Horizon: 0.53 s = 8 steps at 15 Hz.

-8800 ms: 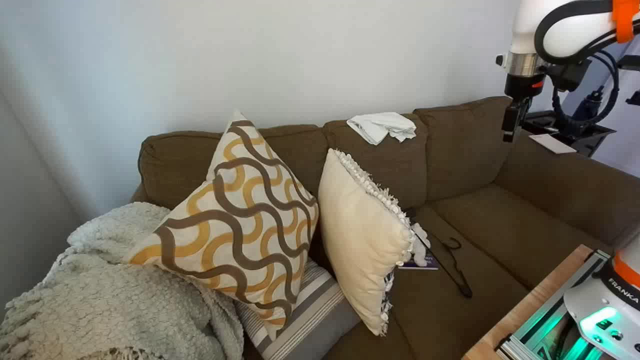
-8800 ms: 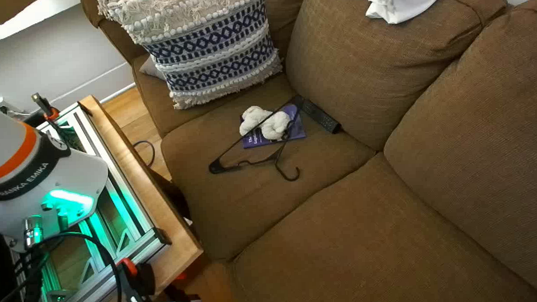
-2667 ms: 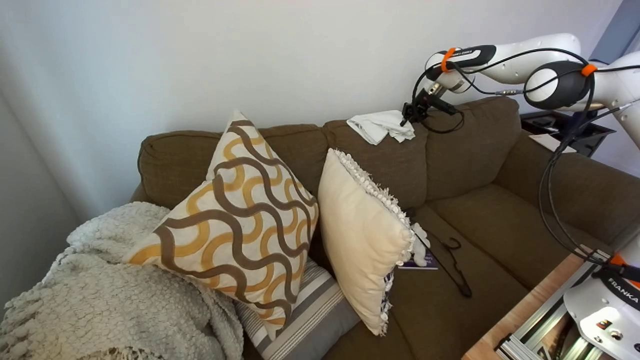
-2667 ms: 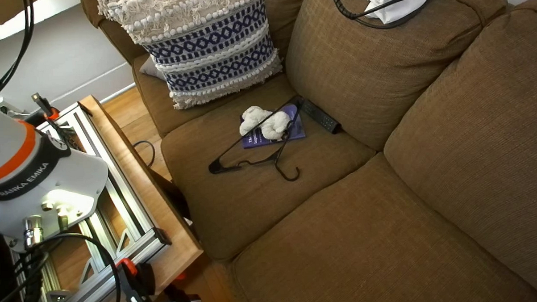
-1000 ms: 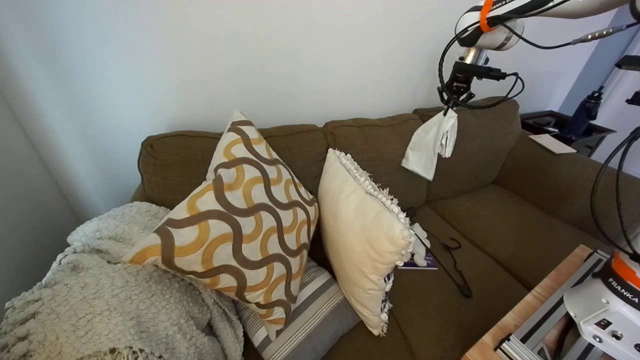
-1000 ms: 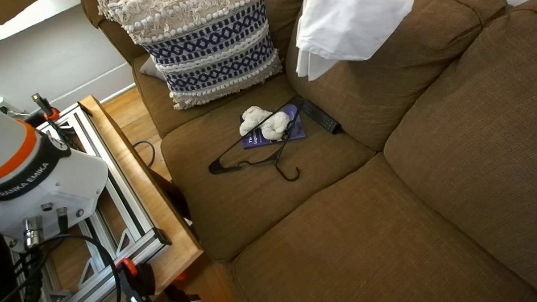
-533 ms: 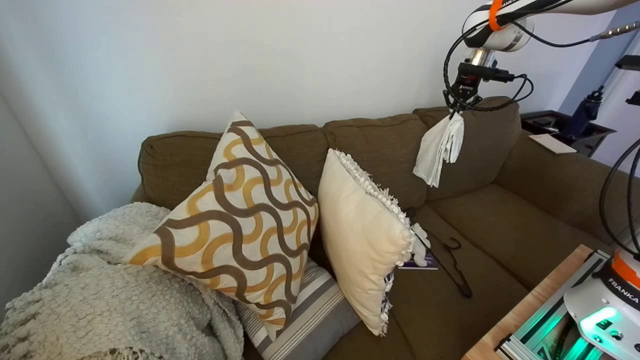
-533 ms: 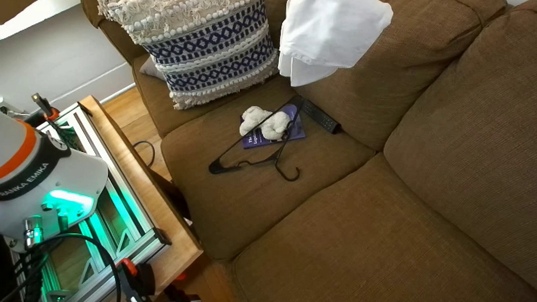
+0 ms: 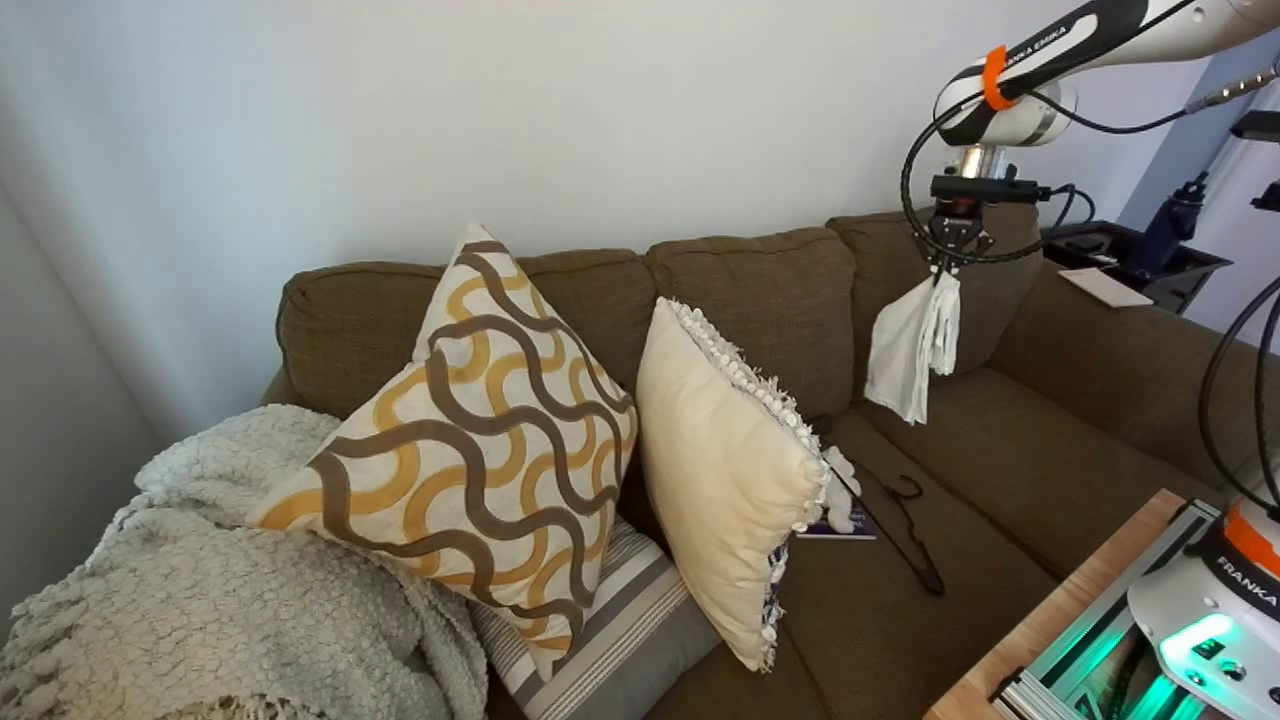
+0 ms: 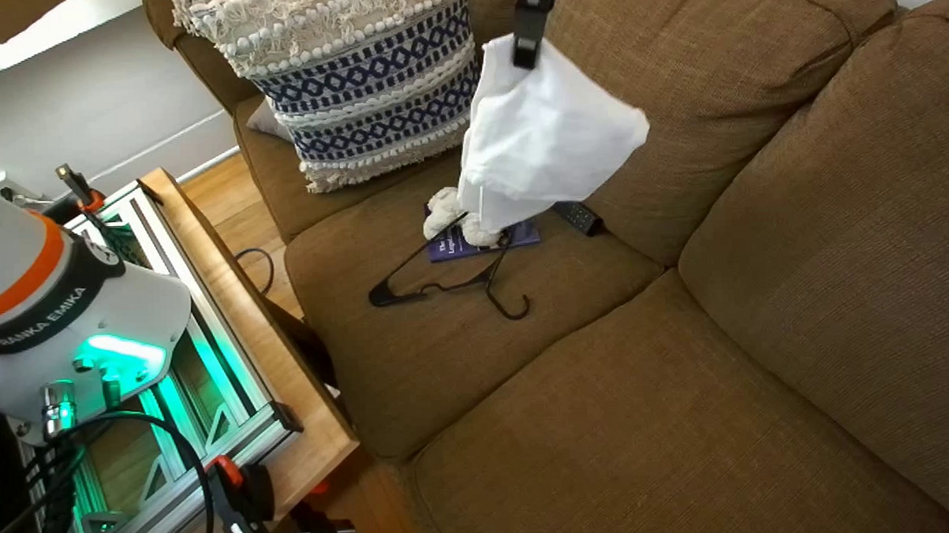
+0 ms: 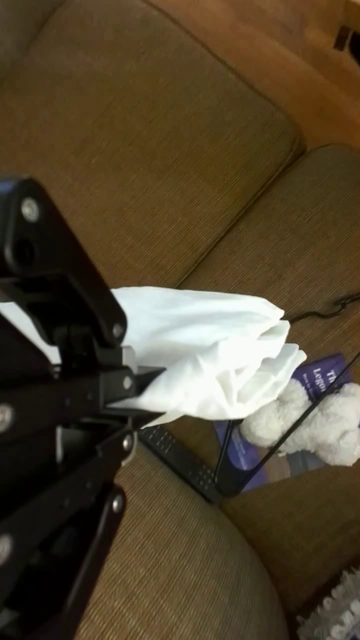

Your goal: Put the white towel on the seat of the chair

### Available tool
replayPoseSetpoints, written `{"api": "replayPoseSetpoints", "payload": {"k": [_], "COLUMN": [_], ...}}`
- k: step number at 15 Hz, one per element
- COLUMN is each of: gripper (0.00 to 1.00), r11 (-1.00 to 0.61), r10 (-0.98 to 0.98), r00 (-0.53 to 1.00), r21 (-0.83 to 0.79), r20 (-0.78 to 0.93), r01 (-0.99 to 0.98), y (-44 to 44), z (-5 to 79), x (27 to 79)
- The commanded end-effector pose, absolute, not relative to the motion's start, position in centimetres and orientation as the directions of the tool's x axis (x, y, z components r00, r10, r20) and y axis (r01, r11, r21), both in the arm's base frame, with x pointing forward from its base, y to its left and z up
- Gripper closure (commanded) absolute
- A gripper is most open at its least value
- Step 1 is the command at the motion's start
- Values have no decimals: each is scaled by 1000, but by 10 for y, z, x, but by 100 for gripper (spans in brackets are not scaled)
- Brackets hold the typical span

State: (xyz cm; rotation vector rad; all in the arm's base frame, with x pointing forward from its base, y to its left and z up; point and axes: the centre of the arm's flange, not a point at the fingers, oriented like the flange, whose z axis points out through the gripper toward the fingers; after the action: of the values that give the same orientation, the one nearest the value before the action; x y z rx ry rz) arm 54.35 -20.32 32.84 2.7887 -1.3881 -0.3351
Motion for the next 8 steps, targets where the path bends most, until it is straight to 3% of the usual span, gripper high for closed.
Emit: {"api": "replayPoseSetpoints", "payload": {"k": [1,8], "gripper": [98,98], "r11": [-448,-192], "r10": [-887,-981], "r00": [415,185], "r21": [161,154], "r20": [-203,-58], "r01": [-879,-969], "y": [-221,-295], "z": [291,216], "x": [481,423]}}
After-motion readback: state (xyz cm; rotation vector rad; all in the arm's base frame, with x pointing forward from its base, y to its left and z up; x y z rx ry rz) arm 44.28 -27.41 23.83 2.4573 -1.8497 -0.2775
